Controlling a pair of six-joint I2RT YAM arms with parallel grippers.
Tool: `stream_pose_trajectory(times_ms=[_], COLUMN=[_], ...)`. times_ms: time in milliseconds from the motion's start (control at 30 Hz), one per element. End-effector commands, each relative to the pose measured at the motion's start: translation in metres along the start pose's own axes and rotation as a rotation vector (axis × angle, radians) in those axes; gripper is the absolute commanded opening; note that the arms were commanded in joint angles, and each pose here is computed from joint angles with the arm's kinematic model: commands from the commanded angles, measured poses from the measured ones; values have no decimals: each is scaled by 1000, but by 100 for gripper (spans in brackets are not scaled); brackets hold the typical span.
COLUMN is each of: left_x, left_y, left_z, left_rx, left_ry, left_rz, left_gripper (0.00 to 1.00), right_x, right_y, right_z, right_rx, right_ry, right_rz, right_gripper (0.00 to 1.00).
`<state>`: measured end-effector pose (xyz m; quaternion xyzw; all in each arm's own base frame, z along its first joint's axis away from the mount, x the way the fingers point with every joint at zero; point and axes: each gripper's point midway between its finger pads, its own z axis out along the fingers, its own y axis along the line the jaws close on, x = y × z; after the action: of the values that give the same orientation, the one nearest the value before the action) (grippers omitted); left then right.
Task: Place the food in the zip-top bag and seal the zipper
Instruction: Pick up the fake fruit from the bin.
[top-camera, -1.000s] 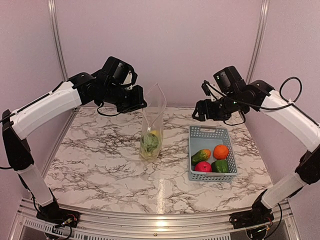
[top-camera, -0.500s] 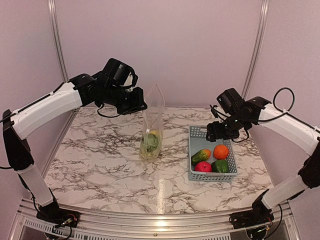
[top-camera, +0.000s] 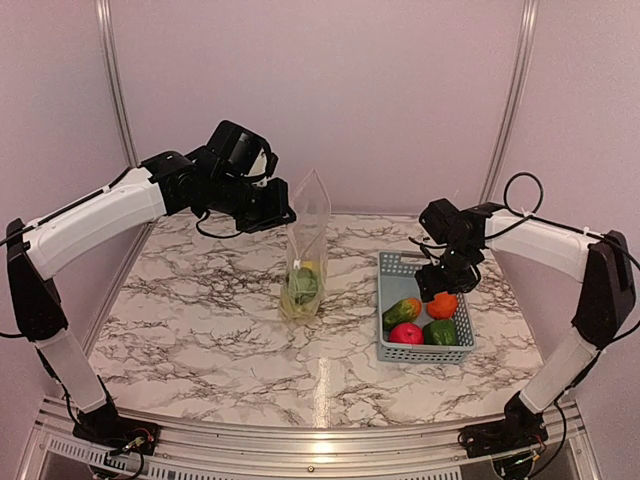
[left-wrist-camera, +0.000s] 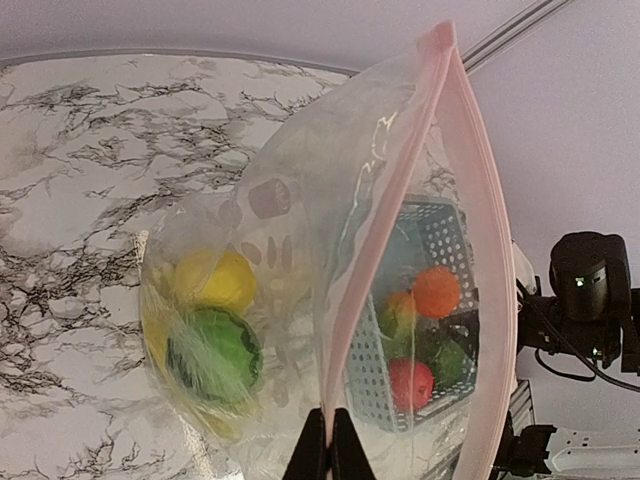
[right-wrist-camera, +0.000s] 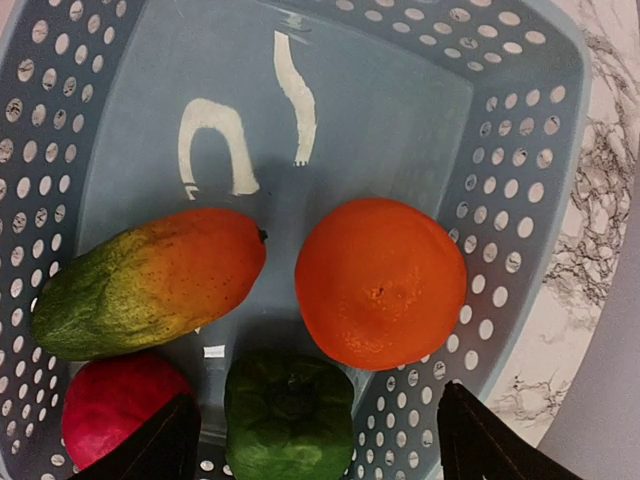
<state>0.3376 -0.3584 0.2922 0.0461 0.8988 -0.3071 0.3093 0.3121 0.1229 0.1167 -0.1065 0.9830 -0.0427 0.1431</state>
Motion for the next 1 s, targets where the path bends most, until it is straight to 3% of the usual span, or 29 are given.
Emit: stream_pose_trajectory(times_ms=[0, 967], left_x=[-1, -7], left_y=[2, 1], left_z=[-8, -8], left_rx=[10, 19], left_ry=[-9, -12], left_rz=[17, 19], left_gripper=[0, 0], right_x=[-14, -20], right_y=[-20, -24], right_z=[-9, 53], right_rx=[96, 183], right_ry=[-26, 89], right_rz=[-28, -105], right_gripper=[79, 84])
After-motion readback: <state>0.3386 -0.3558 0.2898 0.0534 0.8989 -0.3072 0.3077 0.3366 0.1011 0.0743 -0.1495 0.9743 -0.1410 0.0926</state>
